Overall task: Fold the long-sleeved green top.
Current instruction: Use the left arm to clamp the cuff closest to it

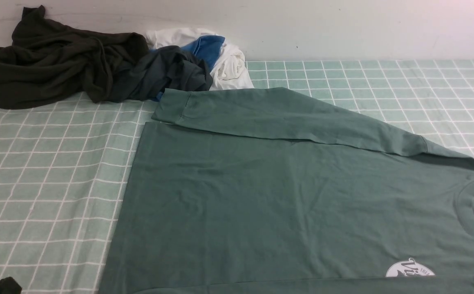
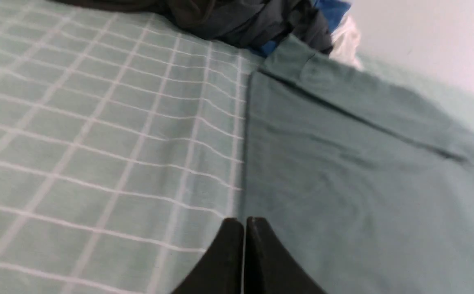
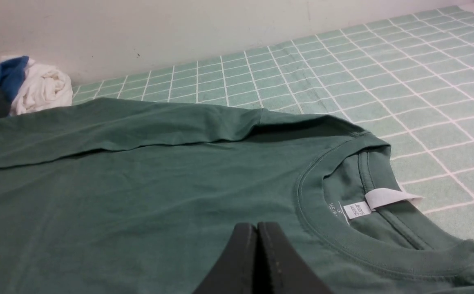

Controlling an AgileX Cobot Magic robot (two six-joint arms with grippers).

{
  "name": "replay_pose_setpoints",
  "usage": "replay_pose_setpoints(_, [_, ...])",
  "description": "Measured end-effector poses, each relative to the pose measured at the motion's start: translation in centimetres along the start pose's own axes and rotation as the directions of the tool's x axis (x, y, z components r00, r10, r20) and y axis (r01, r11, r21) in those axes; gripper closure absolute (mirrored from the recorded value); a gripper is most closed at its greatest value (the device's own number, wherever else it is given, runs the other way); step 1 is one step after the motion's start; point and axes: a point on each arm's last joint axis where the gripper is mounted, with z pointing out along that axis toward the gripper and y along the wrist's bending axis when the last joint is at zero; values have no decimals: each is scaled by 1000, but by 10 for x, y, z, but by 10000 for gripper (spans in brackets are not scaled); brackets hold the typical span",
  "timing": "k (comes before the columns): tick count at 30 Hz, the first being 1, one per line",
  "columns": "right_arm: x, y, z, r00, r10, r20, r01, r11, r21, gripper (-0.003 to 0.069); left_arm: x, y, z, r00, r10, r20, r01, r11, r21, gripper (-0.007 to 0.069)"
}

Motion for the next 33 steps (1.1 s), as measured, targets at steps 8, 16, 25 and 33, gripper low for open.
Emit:
replay_pose_setpoints(8, [2,11,-1,766,636,-91,-642,763,-76,673,-4,-10,-1,903,-430,-4,428,897,115,628])
replay_pose_setpoints(16, [-1,14,-1,656,746,-113,-755,647,-109,673,-9,-14,-3,959,-282,17,277,951,137,628])
replay_pose_setpoints(25, [-30,25,-9,929,368,-38,-368,912,-179,673,-59,-60,-10,963,240,-122,-217,960,175,628])
replay_pose_setpoints(33, [-125,60,17,941,-258,-220,211,953,-217,673,-123,-84,41,496,606,-621,-615,751,241,628])
